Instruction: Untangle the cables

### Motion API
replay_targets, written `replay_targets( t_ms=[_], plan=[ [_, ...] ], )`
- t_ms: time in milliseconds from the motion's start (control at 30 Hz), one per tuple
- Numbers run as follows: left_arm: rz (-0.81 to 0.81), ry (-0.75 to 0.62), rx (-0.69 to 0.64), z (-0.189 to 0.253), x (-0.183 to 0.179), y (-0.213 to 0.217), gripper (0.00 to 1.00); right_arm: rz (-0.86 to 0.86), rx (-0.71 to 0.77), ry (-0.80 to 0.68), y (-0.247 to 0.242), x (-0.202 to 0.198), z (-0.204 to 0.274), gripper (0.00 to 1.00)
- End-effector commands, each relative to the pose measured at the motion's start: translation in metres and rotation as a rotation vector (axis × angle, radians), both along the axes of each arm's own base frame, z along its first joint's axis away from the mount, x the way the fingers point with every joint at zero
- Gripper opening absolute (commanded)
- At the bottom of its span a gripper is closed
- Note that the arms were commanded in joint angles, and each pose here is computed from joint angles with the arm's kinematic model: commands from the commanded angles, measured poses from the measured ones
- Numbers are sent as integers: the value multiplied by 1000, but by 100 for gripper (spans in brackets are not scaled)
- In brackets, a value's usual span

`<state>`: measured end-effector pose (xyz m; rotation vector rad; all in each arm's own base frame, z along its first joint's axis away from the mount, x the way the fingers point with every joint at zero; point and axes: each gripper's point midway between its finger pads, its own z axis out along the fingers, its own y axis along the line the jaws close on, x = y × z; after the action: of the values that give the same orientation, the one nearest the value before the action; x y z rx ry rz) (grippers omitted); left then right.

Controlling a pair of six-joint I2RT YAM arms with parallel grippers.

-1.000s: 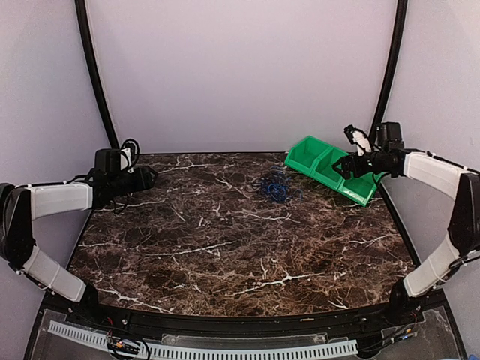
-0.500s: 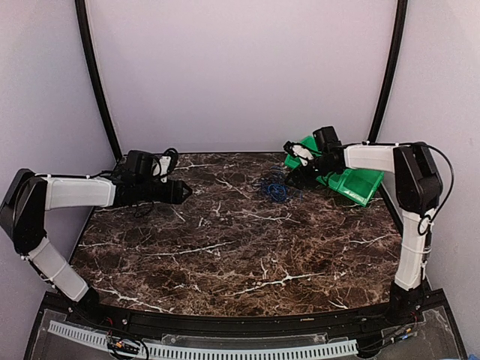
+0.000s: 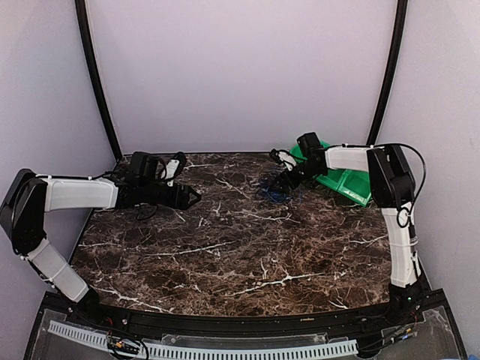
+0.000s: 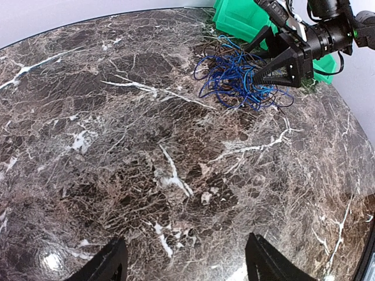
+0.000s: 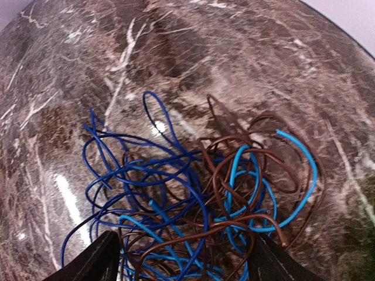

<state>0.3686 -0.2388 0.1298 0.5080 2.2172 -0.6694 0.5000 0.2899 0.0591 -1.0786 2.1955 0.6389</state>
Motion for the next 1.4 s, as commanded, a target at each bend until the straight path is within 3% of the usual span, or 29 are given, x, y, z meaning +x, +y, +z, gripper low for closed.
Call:
replay_targets(
  t_ms=[0, 400, 633, 800, 1067, 1167, 1367],
  plan=[
    [-32, -30, -86, 33, -8, -12, 72, 156, 79, 134, 35, -56, -2, 75],
    [47, 6, -214, 42, -25, -7, 71, 517, 81, 283, 116, -211, 5, 68],
    [24, 27, -154, 27, -41, -11, 70, 464, 111, 67, 99, -190, 80, 81],
    [-29, 80, -130, 15, -51, -26, 69, 470, 77, 11, 82, -201, 93, 86],
    [-76, 166, -142, -2, -59, -44, 64, 469, 0, -60, 68, -208, 94, 74],
    [-76, 172, -115, -7, -53, -46, 55, 495, 7, -60, 72, -215, 96, 68],
    [-118, 213, -88, -25, -50, -56, 59, 534, -2, -47, 80, -227, 89, 63]
  ],
)
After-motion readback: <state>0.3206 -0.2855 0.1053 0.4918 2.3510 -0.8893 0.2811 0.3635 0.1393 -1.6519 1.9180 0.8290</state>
